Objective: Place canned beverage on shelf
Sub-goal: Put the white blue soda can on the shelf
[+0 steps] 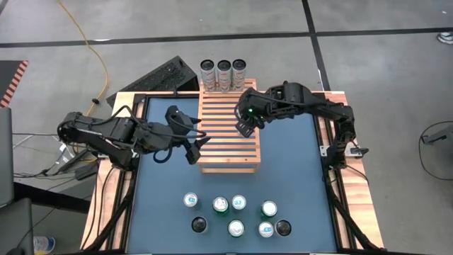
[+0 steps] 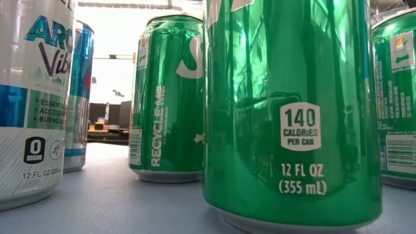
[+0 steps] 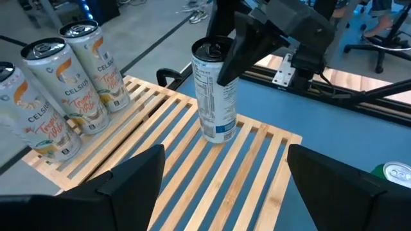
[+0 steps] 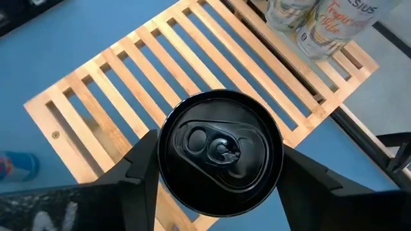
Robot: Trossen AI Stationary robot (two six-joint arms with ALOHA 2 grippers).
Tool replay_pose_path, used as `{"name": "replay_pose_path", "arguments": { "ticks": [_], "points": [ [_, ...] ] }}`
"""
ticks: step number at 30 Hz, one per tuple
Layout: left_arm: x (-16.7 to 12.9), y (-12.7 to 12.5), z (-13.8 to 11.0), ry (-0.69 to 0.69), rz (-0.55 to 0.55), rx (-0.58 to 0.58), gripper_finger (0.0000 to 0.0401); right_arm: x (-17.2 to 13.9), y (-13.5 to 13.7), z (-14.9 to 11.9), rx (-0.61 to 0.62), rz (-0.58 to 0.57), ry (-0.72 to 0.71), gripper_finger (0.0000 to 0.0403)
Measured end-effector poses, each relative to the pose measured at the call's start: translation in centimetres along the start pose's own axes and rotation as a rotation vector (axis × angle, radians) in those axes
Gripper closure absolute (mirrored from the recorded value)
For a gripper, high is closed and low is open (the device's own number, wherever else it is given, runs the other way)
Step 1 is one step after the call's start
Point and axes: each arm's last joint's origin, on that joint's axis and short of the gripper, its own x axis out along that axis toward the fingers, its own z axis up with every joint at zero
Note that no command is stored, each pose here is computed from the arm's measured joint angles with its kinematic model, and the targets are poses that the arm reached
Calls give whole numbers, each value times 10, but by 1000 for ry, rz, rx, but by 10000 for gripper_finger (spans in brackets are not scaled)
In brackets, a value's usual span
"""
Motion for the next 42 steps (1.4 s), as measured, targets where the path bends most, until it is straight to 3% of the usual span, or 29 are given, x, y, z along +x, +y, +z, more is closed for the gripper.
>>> {"name": "replay_pose_path", "arguments": {
  "ticks": [13, 19, 25, 35, 39, 42],
  "points": [
    [0, 0, 0, 0, -8, 19, 84, 5, 12, 9, -119, 129, -79, 138],
    [3, 4, 2, -6, 0, 58, 84, -9, 7, 15, -136, 103, -160, 138],
    [14, 14, 14, -55, -66, 74, 84, -38, -3, 14, -165, 68, -257, 138],
    [65, 23, 27, -156, -146, 150, 84, -118, -38, -16, -89, 46, -430, 138],
    [92, 20, 24, -178, -124, 209, 84, -126, -43, -24, -76, 24, -428, 138],
    [111, 26, 22, -177, -96, 186, 84, -126, -45, -28, -75, 17, -401, 138]
  ]
}}
